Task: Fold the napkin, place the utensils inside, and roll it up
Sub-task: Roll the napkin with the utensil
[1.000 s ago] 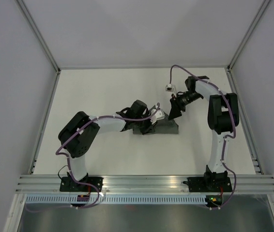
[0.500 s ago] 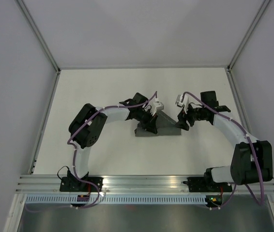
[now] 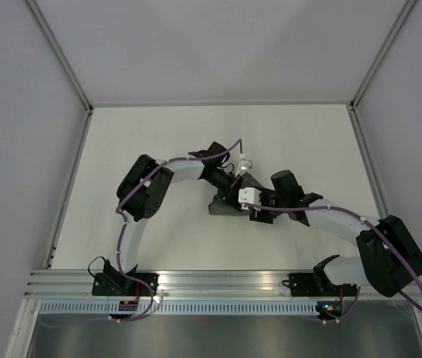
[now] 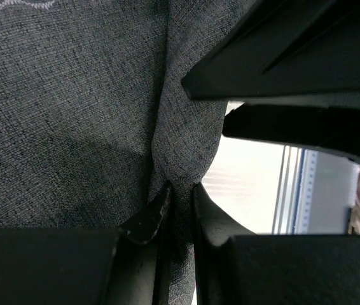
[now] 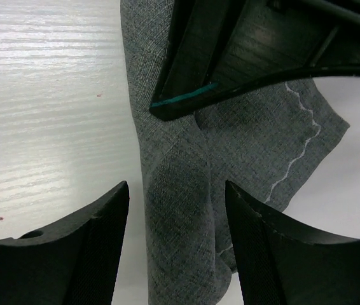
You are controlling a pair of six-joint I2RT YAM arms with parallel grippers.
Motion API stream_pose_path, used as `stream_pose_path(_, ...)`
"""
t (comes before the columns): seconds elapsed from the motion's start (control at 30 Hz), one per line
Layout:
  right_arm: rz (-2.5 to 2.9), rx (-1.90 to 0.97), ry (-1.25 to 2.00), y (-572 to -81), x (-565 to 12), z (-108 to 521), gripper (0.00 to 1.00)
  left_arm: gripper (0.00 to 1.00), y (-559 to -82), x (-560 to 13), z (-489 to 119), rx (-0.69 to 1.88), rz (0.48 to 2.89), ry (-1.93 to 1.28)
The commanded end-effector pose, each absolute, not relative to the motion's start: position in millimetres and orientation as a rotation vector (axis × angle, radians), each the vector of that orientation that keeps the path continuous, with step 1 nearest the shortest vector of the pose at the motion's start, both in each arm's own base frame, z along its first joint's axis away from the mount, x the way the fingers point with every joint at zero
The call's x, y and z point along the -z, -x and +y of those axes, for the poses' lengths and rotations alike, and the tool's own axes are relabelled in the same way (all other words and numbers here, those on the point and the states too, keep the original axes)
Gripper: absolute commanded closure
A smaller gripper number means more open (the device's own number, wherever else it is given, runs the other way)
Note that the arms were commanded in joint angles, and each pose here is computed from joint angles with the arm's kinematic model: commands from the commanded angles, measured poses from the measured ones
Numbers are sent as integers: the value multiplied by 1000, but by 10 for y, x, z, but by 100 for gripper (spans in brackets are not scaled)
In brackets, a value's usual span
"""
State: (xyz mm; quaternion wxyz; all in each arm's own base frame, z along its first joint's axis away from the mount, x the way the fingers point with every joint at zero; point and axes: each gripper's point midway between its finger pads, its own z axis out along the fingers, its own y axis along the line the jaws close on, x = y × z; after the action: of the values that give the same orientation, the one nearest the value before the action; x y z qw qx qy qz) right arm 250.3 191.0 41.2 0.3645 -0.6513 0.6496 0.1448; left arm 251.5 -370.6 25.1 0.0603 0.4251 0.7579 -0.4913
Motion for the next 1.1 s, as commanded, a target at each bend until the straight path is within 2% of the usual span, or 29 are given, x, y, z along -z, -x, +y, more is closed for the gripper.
stream_pose_path(0.0, 1582, -232, 1683, -2669, -476, 2001, 33, 98, -2193, 298, -3359, 1405, 2664, -1233)
stream_pose_path(0.4, 1677, -198, 1774, -2565, -160, 1970, 46, 96, -2223, 294, -3339, 1446, 2710, -1182)
stream_pose_path(0.43, 1692, -199, 1783, -2546, -130, 1950, 51, 95, -2229, 284, -3341, 1450, 2709, -1180)
stream_pose_path(0.47, 1703, -202, 1777, -2544, -128, 1948, 72, 93, -2229, 283, -3334, 1458, 2719, -1167)
stream_pose_path(0.5, 1721, -204, 1779, -2532, -108, 1928, 82, 87, -2237, 288, -3331, 1456, 2720, -1165)
stream_pose_path(0.57, 1743, -214, 1791, -2528, -89, 1929, 90, 80, -2258, 269, -3322, 1465, 2724, -1142)
stream_pose_path(0.6, 1773, -232, 1798, -2489, -48, 1906, 92, 71, -2259, 263, -3322, 1470, 2728, -1130)
stream_pose_path(0.63, 1775, -268, 1791, -2501, -78, 1931, 96, 69, -2278, 231, -3325, 1479, 2723, -1114)
stream_pose_path(0.8, 1889, -438, 1778, -2499, -46, 1872, 99, 54, -2474, -15, -3434, 1513, 2571, -962)
stream_pose_path(0.97, 1960, -562, 1757, -2667, -75, 1817, 100, 46, -2706, -594, -3564, 1478, 2311, -856)
stream_pose_path(1.07, 2004, -643, 1769, -2703, -39, 1808, 100, 41, -2867, -833, -3554, 1374, 2195, -787)
